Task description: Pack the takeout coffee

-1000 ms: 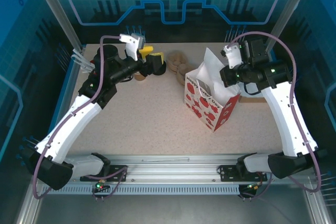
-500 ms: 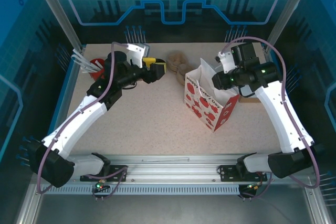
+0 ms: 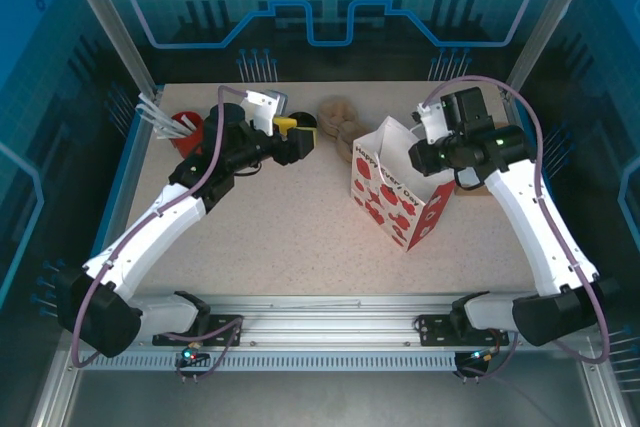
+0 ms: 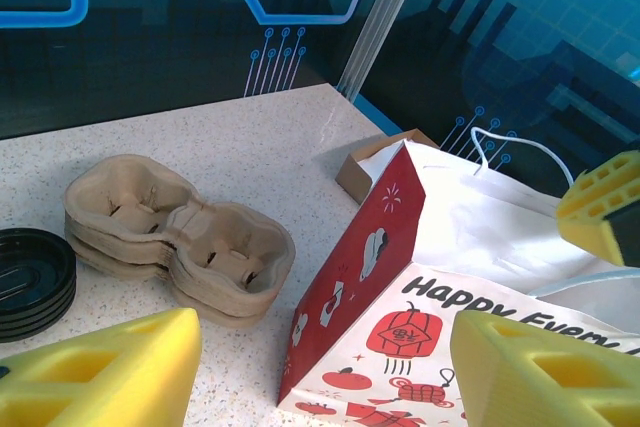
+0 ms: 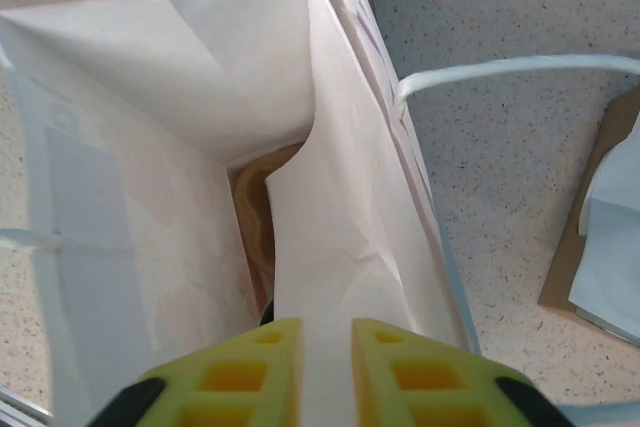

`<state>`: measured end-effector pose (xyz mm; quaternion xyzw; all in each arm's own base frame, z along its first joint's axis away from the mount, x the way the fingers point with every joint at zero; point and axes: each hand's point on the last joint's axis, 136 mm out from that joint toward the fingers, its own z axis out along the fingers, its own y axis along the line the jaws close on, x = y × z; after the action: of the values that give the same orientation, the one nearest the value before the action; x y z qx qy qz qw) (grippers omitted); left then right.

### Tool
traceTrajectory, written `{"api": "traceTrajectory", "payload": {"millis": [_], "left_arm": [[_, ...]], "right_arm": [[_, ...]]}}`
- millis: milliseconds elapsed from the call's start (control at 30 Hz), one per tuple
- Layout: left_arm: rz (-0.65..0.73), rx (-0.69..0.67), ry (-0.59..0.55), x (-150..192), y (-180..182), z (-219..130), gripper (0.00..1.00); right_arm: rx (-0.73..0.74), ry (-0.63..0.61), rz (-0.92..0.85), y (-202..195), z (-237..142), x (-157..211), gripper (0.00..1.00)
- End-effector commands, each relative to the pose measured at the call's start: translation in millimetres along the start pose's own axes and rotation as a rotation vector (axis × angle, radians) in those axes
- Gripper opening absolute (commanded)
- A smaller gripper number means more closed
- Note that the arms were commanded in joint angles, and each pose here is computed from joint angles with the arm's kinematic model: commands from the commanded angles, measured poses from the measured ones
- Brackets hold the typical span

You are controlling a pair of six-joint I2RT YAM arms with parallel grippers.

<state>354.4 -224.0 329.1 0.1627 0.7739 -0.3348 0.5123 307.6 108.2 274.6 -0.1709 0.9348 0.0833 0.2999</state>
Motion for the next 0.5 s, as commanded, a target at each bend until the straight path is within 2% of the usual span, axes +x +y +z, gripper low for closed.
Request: {"api": "traceTrajectory", "payload": {"millis": [0, 133, 267, 367, 467], "left_arm": [[-0.022, 0.001, 0.003, 2.8, -0.1, -3.0, 0.68], [-0.027, -0.003, 0.013, 6.4, 0.6, -3.7, 0.68], [-0.068, -0.003, 0.02, 13.7, 1.9, -5.2, 0.68], [-0.118, 0.015, 0.019, 18.5, -1.0, -8.9, 0.68], [-0.17, 0.037, -0.007, 21.4, -4.1, -13.2, 0.68]], "right_arm": [[-0.016, -0.003, 0.008, 0.4, 7.8, -2.4, 0.16], [-0.03, -0.033, 0.01, 3.3, 0.5, -5.1, 0.21], [-0.038, -0.178, 0.028, 5.4, -33.7, -19.1, 0.36], [0.006, -0.271, 0.069, -5.3, -56.0, -19.9, 0.46], [0.094, -0.327, 0.146, -31.3, -63.1, -10.2, 0.53]]}}
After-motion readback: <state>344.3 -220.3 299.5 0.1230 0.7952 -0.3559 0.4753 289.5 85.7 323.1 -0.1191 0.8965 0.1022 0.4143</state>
